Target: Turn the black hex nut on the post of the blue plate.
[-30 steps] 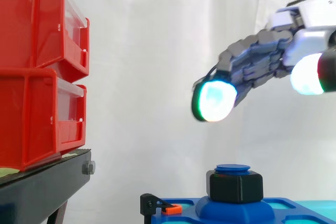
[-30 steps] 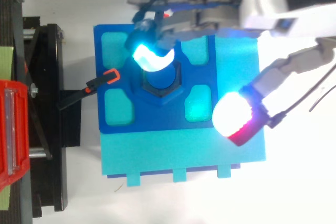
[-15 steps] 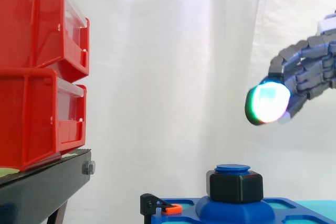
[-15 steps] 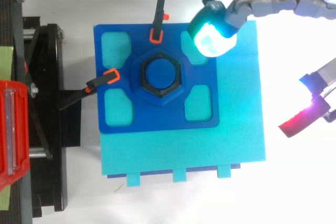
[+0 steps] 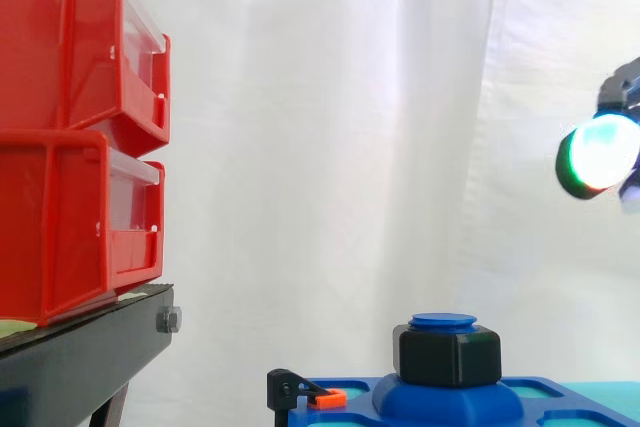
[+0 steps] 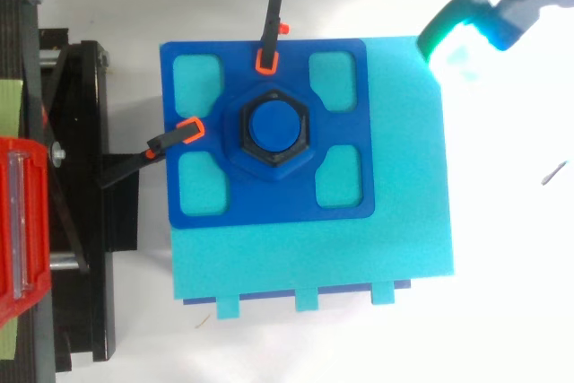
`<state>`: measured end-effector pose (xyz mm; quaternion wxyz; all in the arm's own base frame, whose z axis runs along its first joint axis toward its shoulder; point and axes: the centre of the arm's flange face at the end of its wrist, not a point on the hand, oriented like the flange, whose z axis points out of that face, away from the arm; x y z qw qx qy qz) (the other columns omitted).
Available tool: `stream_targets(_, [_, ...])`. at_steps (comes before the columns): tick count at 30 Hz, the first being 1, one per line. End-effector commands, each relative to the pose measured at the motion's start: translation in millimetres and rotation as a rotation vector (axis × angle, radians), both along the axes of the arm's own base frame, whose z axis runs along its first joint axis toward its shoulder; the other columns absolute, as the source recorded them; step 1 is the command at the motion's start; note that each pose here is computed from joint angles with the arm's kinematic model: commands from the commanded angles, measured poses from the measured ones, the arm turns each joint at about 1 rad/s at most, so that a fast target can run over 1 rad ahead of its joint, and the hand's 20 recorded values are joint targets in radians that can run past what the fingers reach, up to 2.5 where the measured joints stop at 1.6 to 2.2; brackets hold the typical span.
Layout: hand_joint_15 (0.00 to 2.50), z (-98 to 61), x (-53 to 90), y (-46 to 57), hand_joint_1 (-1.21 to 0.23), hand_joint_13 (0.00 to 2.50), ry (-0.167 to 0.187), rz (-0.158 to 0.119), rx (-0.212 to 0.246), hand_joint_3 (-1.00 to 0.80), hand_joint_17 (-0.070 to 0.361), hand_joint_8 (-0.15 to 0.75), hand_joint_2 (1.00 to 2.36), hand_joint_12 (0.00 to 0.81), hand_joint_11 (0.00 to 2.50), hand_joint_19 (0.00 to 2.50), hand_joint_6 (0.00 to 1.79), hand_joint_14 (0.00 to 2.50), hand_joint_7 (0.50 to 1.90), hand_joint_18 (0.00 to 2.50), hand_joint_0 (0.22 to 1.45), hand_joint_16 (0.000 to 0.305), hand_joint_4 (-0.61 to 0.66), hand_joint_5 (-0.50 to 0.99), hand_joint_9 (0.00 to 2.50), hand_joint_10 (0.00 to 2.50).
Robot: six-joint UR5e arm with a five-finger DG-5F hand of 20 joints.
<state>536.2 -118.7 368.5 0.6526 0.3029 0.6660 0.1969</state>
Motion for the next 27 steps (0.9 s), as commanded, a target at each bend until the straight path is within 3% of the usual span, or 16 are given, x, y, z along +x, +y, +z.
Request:
stream_targets(1, [0.02, -34.4, -25.2, 3.4, -0.49, 0.20, 0.008, -0.028, 0.097, -0.50, 0.127, 0.251, 1.00, 0.363, 0.00, 0.38, 0.50, 0.00, 0.72, 0.29, 0.46, 0.056, 0.17, -0.26, 0.23, 0.00])
stream_targets(7, [0.02, -42.2, -27.9, 5.6, -0.50, 0.20, -0.010, -0.077, 0.275, -0.50, 0.128, 0.252, 1.00, 0.364, 0.00, 0.37, 0.50, 0.00, 0.71, 0.28, 0.45, 0.057, 0.17, -0.26, 0.23, 0.00])
stream_targets(11, [0.02, -41.5, -28.1, 6.0, -0.50, 0.20, -0.015, -0.080, 0.290, -0.50, 0.127, 0.252, 1.00, 0.364, 0.00, 0.38, 0.50, 0.00, 0.72, 0.28, 0.45, 0.057, 0.17, -0.26, 0.23, 0.00])
stream_targets(15, [0.03, -42.3, -28.5, 6.8, -0.50, 0.20, -0.008, -0.077, 0.269, -0.50, 0.128, 0.252, 1.00, 0.364, 0.00, 0.38, 0.50, 0.00, 0.72, 0.28, 0.45, 0.057, 0.17, -0.26, 0.24, 0.00])
stream_targets(27, [0.03, -41.6, -28.2, 6.0, -0.48, 0.20, -0.009, -0.078, 0.265, -0.50, 0.128, 0.248, 1.00, 0.360, 0.00, 0.36, 0.50, 0.00, 0.72, 0.26, 0.45, 0.057, 0.18, -0.25, 0.22, 0.00])
